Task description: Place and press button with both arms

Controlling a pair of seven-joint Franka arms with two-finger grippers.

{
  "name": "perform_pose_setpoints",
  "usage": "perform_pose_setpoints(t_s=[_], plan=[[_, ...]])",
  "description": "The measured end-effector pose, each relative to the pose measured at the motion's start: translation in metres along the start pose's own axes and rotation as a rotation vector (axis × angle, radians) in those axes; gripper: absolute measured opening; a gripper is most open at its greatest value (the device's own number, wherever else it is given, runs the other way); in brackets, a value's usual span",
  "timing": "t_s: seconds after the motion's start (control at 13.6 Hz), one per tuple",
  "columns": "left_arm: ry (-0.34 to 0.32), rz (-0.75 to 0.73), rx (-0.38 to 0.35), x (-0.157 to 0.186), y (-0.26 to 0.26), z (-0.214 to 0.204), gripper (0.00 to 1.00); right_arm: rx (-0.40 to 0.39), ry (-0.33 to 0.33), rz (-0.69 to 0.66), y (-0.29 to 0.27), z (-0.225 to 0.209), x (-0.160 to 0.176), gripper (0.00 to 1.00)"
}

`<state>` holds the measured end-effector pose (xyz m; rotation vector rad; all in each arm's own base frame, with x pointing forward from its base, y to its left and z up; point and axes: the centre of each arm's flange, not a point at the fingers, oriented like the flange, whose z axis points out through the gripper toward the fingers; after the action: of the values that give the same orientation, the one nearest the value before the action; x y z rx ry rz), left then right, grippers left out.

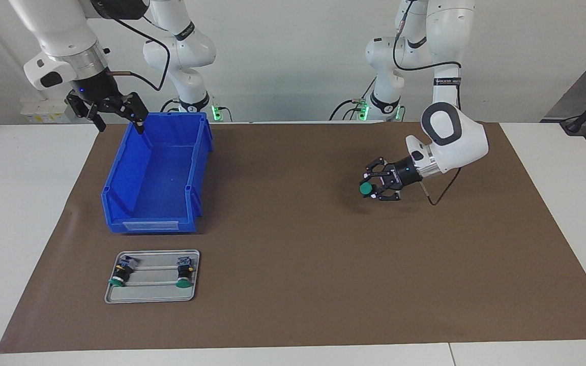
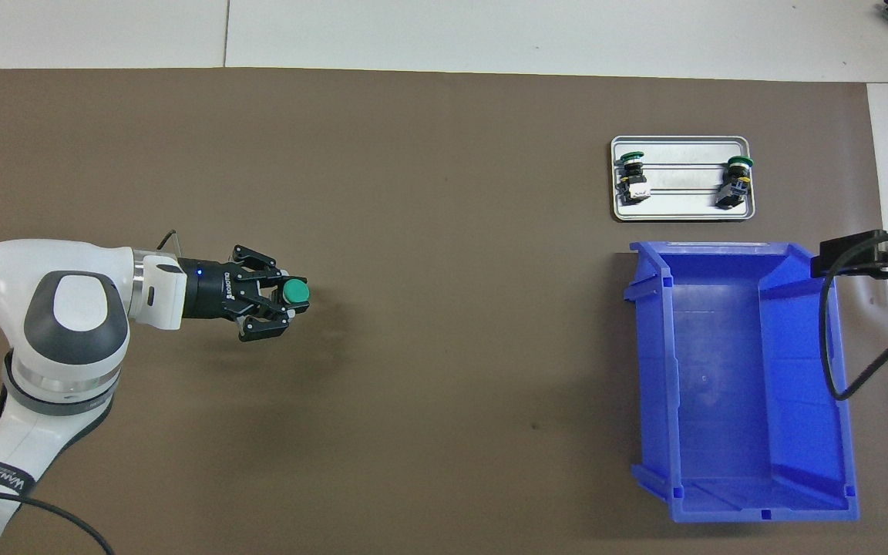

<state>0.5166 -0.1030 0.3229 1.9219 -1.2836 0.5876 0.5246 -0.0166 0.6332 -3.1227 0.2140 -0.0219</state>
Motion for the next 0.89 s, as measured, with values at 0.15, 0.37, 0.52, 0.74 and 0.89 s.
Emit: perform_pose_setpoints(t_s=[0.15,0.37,0.52,0.74,0.89], plan=[[0.020,-0.005,0.005,-0.011,0.002,-0.006,0.41,0.001,0.000,0.005,0.003,0.000,0.000,1.00],[0.088,-0.005,0.003,-0.019,0.010,-0.003,0.41,0.001,0.000,-0.004,-0.002,0.000,0.000,1.00],[0.114,-0.012,0.000,-0.018,0.013,-0.004,0.41,0.001,0.001,-0.006,-0.003,0.000,0.000,1.00],[0.154,-0.026,0.009,-0.015,0.013,-0.007,0.41,0.001,0.001,-0.006,-0.003,0.000,-0.001,1.00],[0.178,-0.033,0.005,-0.013,0.014,-0.008,0.41,0.001,0.001,-0.006,-0.003,-0.001,-0.001,1.00]])
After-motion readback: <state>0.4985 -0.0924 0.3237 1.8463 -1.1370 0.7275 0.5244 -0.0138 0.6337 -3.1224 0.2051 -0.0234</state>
